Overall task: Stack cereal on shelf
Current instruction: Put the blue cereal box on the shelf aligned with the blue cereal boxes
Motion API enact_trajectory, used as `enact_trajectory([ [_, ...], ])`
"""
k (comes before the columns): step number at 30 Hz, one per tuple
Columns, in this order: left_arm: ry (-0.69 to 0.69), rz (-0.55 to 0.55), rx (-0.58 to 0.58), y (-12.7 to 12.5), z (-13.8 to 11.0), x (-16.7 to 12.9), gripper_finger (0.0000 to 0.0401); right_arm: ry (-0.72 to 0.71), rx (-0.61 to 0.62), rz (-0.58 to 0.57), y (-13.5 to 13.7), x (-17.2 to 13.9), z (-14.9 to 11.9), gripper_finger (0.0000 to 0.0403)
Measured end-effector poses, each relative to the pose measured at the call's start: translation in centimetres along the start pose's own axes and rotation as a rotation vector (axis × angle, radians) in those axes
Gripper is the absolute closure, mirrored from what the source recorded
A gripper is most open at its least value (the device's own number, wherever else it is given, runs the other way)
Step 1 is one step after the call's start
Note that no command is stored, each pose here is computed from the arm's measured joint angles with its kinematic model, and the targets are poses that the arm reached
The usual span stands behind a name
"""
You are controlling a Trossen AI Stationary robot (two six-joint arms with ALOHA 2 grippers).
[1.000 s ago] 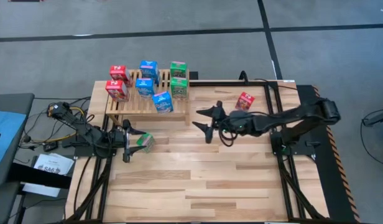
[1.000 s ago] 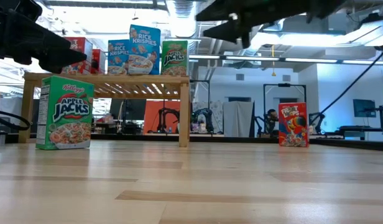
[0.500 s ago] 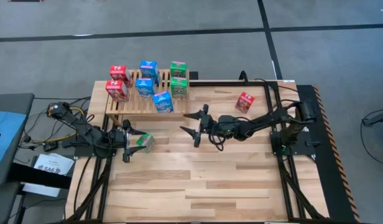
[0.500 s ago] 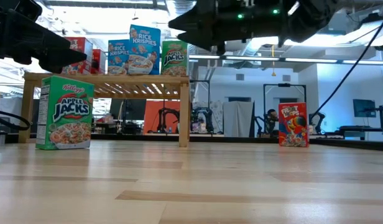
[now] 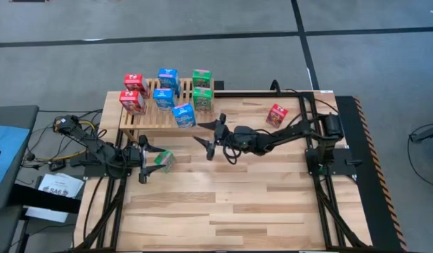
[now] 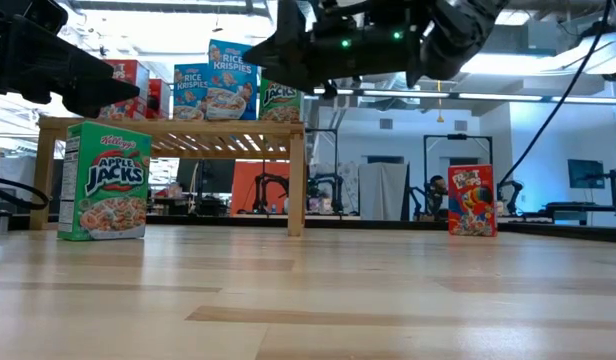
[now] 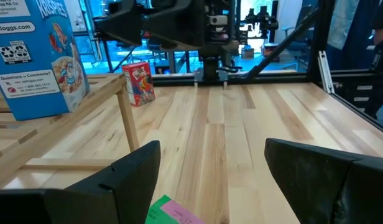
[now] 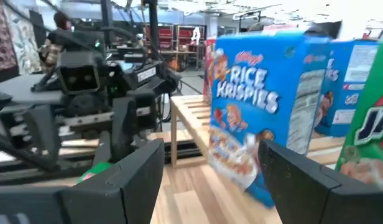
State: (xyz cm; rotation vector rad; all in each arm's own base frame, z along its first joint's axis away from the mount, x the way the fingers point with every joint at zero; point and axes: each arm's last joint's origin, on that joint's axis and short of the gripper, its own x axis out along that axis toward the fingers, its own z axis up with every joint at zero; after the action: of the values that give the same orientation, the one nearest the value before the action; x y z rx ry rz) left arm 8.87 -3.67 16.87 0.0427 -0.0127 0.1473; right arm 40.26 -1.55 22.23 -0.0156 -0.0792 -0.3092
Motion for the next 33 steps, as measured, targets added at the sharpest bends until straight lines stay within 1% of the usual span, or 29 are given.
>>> enact_trajectory([
  [7,0.0,0.0,0.0,0.0,0.0,0.0,0.012,0.01,-0.004,-0.044,-0.9,0.4,0.1,0.0117],
  [15,0.0,0.0,0.0,0.0,0.0,0.0,0.012,0.022,-0.005,-0.054,-1.3,0.4,-0.1,0.0117],
  [18,0.0,-0.001,0.0,0.0,0.0,0.0,0.012,0.021,0.018,-0.068,-1.8,0.6,-0.1,0.0117],
  [22,0.0,0.0,0.0,0.0,0.0,0.0,0.012,0.026,0.018,-0.083,-2.2,0.7,-0.1,0.0117],
  [29,0.0,-0.001,0.0,0.0,0.0,0.0,0.012,0.048,0.024,-0.083,-2.3,0.7,-0.4,0.0117],
  [33,0.0,0.0,0.0,0.0,0.0,0.0,0.0121,0.087,0.066,-0.075,-1.9,0.5,-0.7,0.0117],
])
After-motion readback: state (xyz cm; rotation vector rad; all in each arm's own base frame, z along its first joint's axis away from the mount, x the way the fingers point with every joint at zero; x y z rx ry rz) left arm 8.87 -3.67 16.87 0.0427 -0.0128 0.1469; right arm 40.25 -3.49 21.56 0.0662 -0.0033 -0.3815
